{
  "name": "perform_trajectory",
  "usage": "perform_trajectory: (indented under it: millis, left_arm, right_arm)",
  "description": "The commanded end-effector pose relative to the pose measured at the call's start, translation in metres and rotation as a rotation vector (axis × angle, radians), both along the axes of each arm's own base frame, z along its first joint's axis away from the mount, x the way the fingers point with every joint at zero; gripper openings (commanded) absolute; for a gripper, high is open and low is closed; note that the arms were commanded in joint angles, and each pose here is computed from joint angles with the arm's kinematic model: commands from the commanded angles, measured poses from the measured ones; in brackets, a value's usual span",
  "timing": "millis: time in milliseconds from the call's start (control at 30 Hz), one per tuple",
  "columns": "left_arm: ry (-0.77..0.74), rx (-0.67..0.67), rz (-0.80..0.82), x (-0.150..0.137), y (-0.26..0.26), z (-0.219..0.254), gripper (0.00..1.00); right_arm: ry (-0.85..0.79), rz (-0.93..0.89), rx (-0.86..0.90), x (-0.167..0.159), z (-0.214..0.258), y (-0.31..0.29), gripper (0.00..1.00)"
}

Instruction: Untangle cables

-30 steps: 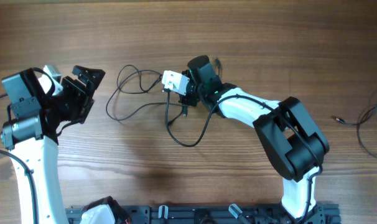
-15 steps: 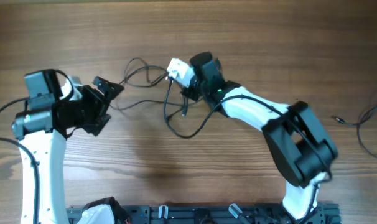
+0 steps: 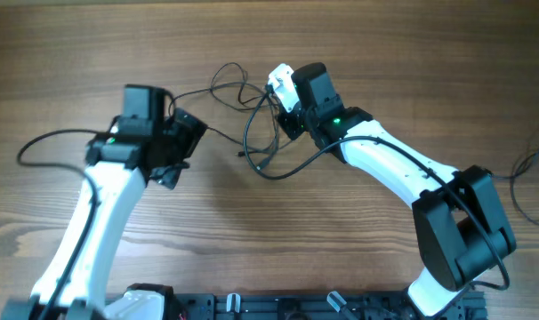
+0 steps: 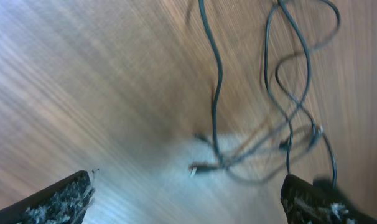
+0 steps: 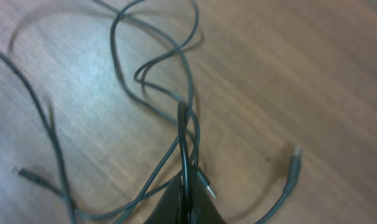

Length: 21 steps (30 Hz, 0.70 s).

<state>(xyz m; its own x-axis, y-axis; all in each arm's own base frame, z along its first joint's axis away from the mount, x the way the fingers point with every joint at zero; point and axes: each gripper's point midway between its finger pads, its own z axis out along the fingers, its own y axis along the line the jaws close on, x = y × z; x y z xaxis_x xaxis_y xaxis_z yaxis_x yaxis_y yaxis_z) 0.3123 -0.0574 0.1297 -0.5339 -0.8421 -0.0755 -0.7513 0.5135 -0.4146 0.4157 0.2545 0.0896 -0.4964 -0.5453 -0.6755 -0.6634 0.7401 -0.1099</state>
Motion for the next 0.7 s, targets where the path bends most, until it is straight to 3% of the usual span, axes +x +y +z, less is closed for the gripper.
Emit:
perform_trajectory:
  millis: [0, 300, 367, 533, 567, 600, 667]
  left_arm:
    - [0.025, 0.063, 0.06, 0.025, 0.004, -0.031, 0.98]
    - [-0.06, 0.214, 0.134, 0.089, 0.028, -0.089, 0.8]
    - [-0.104, 0.202, 0.14, 0.103, 0.026, -0.092, 0.61]
    - [-0.139, 0.166, 0.128, 0.119, 0.019, -0.105, 0.26]
    - [-0.131, 0.175, 0.131, 0.118, 0.02, -0.108, 0.11]
    - [-0.126, 0.2, 0.143, 0.117, 0.027, -0.109, 0.04]
    - [-0.125, 0.261, 0.177, 0.116, 0.046, -0.106, 0.04]
  right_arm:
    - [0.057, -0.004, 0.081, -0.012, 0.009, 0.008, 0.04]
    - [0.164, -0.008, 0.114, -0.038, 0.018, 0.005, 0.04]
    - [0.164, -0.007, 0.113, -0.043, 0.026, 0.002, 0.04]
    - [0.105, -0.007, 0.144, -0.05, 0.064, -0.004, 0.04]
    - [0.073, -0.014, 0.153, -0.051, 0.079, -0.008, 0.04]
    - [0.04, -0.035, 0.151, -0.05, 0.091, -0.015, 0.04]
    - [-0.058, -0.133, 0.114, -0.046, 0.121, -0.044, 0.04]
